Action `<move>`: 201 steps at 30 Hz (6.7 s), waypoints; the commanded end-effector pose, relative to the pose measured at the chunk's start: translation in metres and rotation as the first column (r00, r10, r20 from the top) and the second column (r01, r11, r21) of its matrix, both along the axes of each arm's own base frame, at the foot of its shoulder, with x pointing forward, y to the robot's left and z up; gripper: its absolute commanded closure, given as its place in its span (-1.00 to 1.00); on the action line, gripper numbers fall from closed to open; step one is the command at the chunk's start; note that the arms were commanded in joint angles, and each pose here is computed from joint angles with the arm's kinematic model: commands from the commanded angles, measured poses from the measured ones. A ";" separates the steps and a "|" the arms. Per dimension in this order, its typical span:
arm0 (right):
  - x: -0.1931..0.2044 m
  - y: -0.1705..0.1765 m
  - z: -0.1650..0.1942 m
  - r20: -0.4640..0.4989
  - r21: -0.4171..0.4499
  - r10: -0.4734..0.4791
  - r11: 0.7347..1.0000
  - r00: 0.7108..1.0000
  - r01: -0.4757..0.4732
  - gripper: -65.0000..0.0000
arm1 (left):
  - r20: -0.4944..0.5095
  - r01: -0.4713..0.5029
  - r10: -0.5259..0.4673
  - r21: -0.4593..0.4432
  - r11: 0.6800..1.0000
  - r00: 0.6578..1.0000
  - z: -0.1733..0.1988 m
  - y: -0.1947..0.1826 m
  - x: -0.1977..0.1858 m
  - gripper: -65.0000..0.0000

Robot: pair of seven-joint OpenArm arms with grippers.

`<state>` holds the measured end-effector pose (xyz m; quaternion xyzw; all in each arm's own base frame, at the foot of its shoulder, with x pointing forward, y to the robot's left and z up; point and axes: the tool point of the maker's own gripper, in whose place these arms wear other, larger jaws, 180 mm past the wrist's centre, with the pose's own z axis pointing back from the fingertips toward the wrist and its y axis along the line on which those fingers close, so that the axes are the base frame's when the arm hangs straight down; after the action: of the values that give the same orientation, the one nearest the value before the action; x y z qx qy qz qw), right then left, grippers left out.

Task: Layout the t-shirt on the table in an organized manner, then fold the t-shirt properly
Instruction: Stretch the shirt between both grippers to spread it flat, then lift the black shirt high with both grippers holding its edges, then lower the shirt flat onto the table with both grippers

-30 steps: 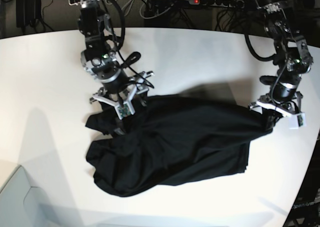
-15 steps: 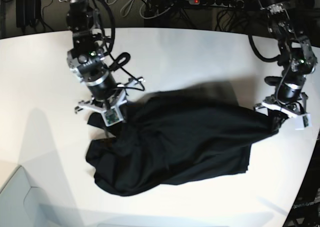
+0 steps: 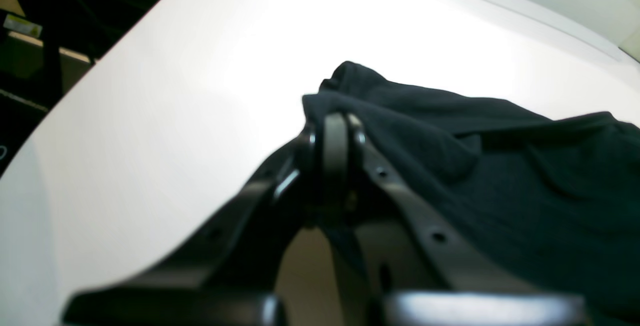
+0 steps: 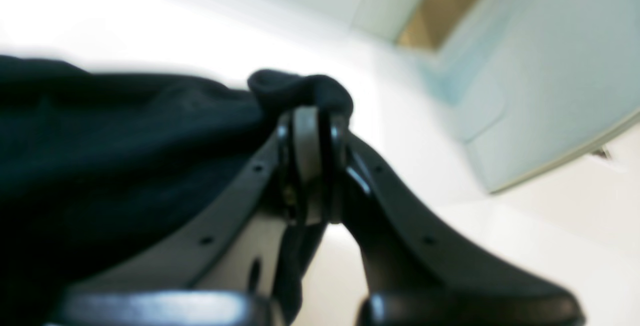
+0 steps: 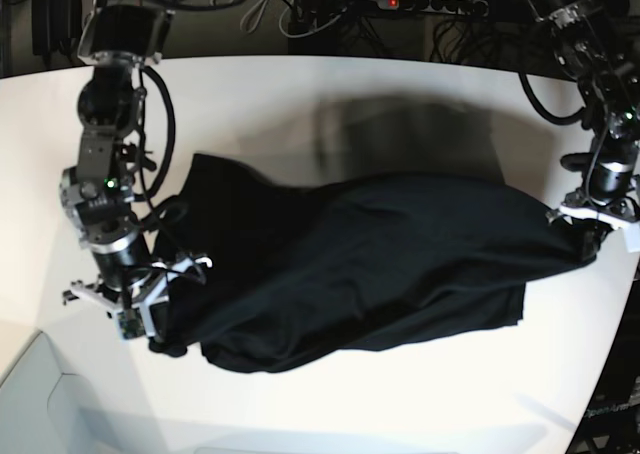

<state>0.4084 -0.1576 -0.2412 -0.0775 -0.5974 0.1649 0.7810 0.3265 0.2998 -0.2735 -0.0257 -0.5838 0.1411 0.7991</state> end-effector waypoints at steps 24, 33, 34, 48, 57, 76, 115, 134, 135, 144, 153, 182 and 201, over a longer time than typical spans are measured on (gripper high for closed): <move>-0.068 -0.023 -0.074 -0.222 -0.038 -0.028 0.999 0.975 0.020 -0.30 | 0.072 0.032 -0.032 0.013 0.999 0.997 0.021 -0.009 0.016 0.99; -0.128 0.022 -0.132 -0.386 0.032 0.065 0.998 0.920 -0.057 -0.30 | 0.075 0.031 -0.031 0.005 1.000 0.997 0.021 -0.010 0.016 0.99; -0.133 0.023 -0.135 -0.397 0.034 0.066 0.998 0.915 -0.057 -0.30 | 0.075 0.031 -0.031 0.005 1.000 0.997 0.021 -0.010 0.016 0.99; -0.156 0.034 -0.159 -0.469 0.052 0.097 0.995 0.878 -0.082 -0.30 | 0.070 0.031 -0.031 0.003 1.000 0.997 0.019 -0.011 0.015 0.99; -0.164 0.037 -0.168 -0.496 0.056 0.101 0.995 0.862 -0.084 -0.01 | 0.069 0.031 -0.031 0.003 1.000 0.997 0.018 -0.011 0.015 0.99; -0.171 0.034 -0.180 -0.525 0.061 0.094 0.995 0.846 -0.073 1.00 | 0.070 0.031 -0.031 0.003 1.000 0.997 0.019 -0.011 0.015 0.99; -0.055 -0.063 0.050 0.125 -0.032 -0.171 0.984 0.977 0.176 1.00 | 0.189 0.202 -0.200 0.008 0.979 0.961 0.066 -0.073 0.083 1.00; -0.036 -0.048 0.065 0.122 -0.121 -0.045 0.991 0.992 0.060 1.00 | 0.175 0.406 -0.403 0.020 0.914 0.898 0.079 -0.154 0.146 1.00; -0.026 -0.052 0.082 0.154 -0.130 -0.053 0.989 0.987 0.074 1.00 | 0.184 0.419 -0.417 0.026 0.907 0.890 0.087 -0.161 0.155 1.00; 0.074 -0.092 0.260 0.391 -0.034 -0.126 0.988 0.912 0.151 1.00 | 0.337 0.454 -0.453 0.081 0.887 0.825 0.230 -0.187 0.244 1.00; 0.106 -0.108 0.362 0.456 -0.023 -0.137 0.986 0.880 0.165 1.00 | 0.408 0.425 -0.392 0.009 0.905 0.825 0.304 -0.181 0.293 1.00; -0.093 -0.022 -0.023 -0.156 0.089 0.027 0.996 0.987 -0.013 1.00 | -0.004 0.349 -0.351 0.095 0.932 0.936 0.044 -0.096 0.087 1.00; -0.196 -0.019 -0.109 -0.459 0.114 0.036 0.993 0.888 0.018 0.95 | -0.283 0.344 -0.338 -0.029 0.939 0.898 -0.062 -0.095 0.002 1.00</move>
<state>0.2044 -0.1779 -0.3623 0.0106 -0.3789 0.1493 0.9132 0.3197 0.2034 -0.3525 -0.0990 -0.4258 -0.0014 0.8994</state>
